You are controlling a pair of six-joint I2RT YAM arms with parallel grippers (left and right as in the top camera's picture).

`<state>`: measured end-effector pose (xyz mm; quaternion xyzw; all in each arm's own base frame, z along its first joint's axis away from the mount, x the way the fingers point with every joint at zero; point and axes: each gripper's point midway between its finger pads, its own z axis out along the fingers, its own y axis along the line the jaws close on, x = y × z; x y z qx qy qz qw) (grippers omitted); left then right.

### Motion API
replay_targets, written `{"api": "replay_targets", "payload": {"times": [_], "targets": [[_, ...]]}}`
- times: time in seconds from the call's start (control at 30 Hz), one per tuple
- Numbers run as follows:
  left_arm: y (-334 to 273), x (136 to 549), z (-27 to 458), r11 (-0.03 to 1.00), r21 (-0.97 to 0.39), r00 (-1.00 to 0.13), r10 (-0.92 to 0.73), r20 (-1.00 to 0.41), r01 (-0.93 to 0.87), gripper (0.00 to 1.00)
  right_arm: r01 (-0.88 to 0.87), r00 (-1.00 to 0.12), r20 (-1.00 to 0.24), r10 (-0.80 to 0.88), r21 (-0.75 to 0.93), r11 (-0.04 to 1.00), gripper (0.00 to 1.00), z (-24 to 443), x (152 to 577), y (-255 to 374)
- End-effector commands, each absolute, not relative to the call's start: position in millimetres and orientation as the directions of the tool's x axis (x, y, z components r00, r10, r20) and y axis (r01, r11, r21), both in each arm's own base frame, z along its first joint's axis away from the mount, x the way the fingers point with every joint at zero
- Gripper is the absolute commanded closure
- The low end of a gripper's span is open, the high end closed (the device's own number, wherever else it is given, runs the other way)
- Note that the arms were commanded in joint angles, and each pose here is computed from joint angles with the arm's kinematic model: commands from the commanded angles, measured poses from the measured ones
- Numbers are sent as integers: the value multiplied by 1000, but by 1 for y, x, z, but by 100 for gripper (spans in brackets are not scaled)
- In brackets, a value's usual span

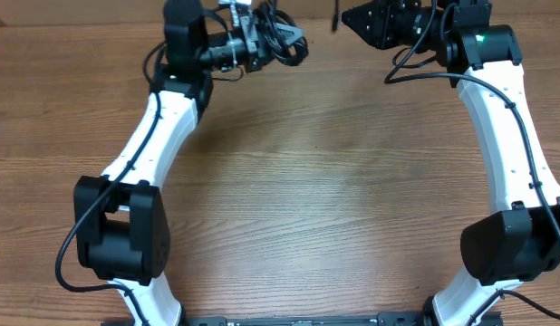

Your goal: Untangle cables

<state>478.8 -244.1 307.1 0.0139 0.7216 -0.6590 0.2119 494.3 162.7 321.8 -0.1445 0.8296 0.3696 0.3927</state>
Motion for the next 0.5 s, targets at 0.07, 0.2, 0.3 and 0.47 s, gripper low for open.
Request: {"api": "replay_targets", "payload": {"times": [0.07,0.2,0.3,0.47], "targets": [[-246,476,315,138,-925,-891,-251,-378,354,96,-550,-640,-767,44,498,671,57,326,493,165],[-247,475,310,149,-927,-896,-244,-372,345,96,-573,-643,-765,40,515,638,11,329,488,170],[-247,474,302,169,-928,-901,-234,-365,332,96,-592,-644,-765,36,528,609,0,333,484,174],[-246,473,292,188,-934,-912,-226,-342,303,96,-624,-638,-769,32,541,563,0,339,479,180]]}}
